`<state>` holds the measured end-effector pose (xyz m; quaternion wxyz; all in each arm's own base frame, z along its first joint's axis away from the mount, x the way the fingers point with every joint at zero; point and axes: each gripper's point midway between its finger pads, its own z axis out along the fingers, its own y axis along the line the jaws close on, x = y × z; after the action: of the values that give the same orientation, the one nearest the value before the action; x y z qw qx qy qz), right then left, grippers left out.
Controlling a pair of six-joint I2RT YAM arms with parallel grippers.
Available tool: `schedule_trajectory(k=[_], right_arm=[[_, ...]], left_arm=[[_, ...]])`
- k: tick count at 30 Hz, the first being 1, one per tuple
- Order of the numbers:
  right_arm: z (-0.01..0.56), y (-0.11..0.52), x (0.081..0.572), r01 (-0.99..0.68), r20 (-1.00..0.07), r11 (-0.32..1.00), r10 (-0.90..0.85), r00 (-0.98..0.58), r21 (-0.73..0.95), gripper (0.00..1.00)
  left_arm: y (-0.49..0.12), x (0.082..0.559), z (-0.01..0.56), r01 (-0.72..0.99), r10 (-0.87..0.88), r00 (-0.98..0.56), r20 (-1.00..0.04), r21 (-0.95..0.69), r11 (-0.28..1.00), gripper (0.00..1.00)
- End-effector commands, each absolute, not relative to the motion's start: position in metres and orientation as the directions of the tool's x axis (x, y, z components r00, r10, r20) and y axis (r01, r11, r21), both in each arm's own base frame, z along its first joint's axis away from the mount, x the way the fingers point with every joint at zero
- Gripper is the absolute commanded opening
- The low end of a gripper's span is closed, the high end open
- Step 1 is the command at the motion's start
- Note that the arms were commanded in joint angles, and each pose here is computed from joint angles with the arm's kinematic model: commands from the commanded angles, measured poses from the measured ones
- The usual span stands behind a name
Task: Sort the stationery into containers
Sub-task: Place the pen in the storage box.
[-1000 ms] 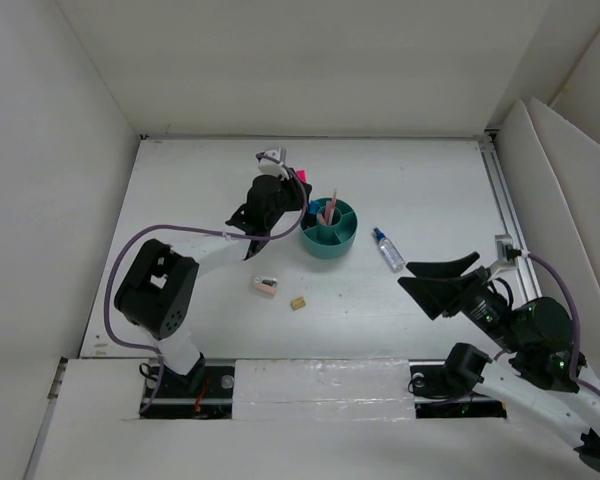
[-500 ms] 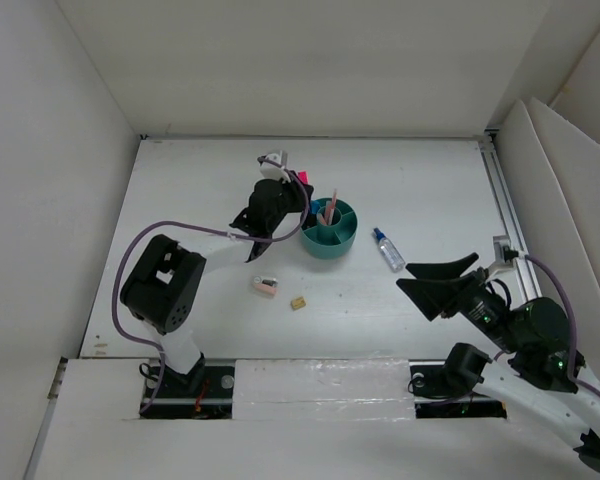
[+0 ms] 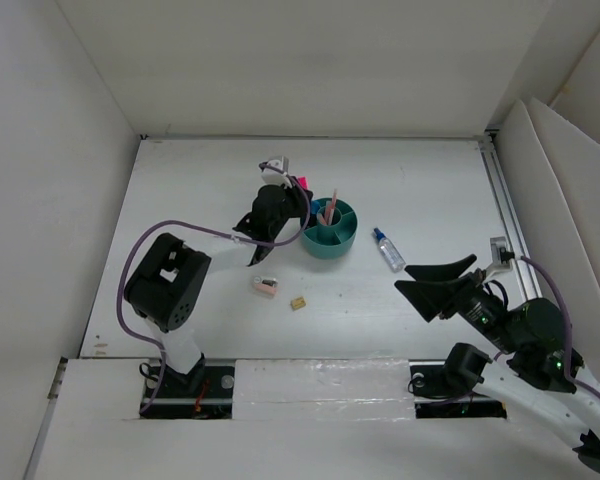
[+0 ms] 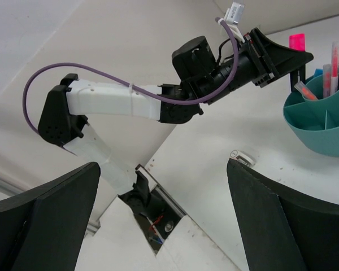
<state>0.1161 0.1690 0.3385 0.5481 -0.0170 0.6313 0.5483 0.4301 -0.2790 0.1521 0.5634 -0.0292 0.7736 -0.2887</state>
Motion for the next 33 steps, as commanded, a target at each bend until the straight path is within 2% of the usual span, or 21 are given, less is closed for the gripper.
schedule_trajectory(k=[1,22,26,28,33], right_arm=[[0.344,0.169,0.112,-0.651,-0.721,0.384,0.576,-0.385,0.654,1.00],[0.339,0.168,0.112,-0.655,-0.727,0.389,0.573,-0.379,0.648,1.00],[0.339,0.168,0.112,-0.655,-0.727,0.389,0.573,-0.379,0.648,1.00],[0.339,0.169,0.110,-0.660,-0.728,0.384,0.569,-0.382,0.646,1.00],[0.337,0.170,0.111,-0.660,-0.728,0.384,0.569,-0.382,0.646,1.00]], left_arm=[[-0.278,0.433,0.156,0.283,-0.381,-0.323,-0.866,-0.473,0.835,0.00],[-0.275,0.422,0.139,0.278,-0.348,-0.321,-0.881,-0.439,0.854,0.00],[-0.273,0.420,0.144,0.281,-0.352,-0.316,-0.881,-0.441,0.852,0.05],[-0.272,0.418,0.139,0.281,-0.339,-0.320,-0.885,-0.430,0.858,0.15],[-0.270,0.416,0.140,0.281,-0.340,-0.318,-0.885,-0.431,0.858,0.25]])
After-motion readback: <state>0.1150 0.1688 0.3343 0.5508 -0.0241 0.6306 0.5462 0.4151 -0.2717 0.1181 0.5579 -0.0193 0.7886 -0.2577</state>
